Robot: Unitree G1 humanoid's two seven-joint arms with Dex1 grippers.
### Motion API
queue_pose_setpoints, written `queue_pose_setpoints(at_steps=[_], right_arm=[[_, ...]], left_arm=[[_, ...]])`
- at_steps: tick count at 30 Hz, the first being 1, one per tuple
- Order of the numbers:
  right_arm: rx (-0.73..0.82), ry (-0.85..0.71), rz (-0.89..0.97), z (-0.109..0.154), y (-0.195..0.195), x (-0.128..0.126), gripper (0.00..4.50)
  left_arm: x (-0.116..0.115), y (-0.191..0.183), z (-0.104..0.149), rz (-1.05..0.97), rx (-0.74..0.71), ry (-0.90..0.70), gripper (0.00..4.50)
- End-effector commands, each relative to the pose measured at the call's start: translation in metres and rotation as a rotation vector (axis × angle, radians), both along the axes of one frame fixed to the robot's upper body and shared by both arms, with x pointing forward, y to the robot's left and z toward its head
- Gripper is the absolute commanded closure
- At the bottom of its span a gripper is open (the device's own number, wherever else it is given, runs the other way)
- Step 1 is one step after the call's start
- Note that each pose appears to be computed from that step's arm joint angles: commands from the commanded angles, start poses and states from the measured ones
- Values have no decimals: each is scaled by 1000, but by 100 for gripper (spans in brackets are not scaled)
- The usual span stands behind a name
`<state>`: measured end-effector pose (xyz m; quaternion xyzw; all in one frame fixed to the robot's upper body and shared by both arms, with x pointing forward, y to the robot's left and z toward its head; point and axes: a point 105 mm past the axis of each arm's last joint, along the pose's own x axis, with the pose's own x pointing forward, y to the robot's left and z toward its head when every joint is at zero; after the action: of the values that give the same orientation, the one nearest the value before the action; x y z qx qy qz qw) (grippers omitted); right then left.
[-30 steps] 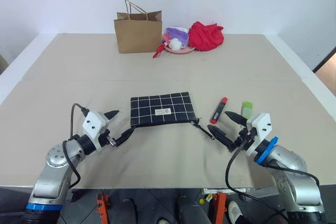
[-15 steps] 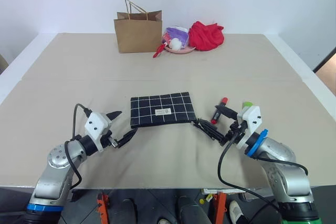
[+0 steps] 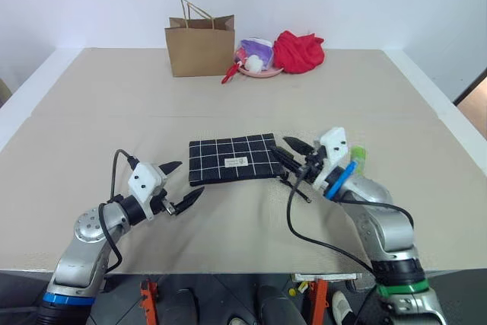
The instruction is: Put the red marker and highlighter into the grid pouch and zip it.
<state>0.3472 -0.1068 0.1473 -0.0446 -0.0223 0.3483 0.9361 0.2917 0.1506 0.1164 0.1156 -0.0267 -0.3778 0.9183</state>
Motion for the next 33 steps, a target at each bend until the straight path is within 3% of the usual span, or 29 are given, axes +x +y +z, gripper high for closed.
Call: queue_pose_setpoints(at_steps=[1, 17, 26, 33], right_arm=[[-24, 39, -15, -12, 7, 4, 446], [-141, 86, -123, -41, -1, 6, 446], [-119, 66, -117, -36, 5, 6, 446], [-111, 65, -113, -35, 8, 5, 446]], left_arm=[[0, -4, 12, -21, -6, -44, 0], [0, -2, 17, -31, 42, -84, 0], [3, 22, 6, -128, 320, -173, 0], [19, 22, -1, -199, 563, -323, 0]])
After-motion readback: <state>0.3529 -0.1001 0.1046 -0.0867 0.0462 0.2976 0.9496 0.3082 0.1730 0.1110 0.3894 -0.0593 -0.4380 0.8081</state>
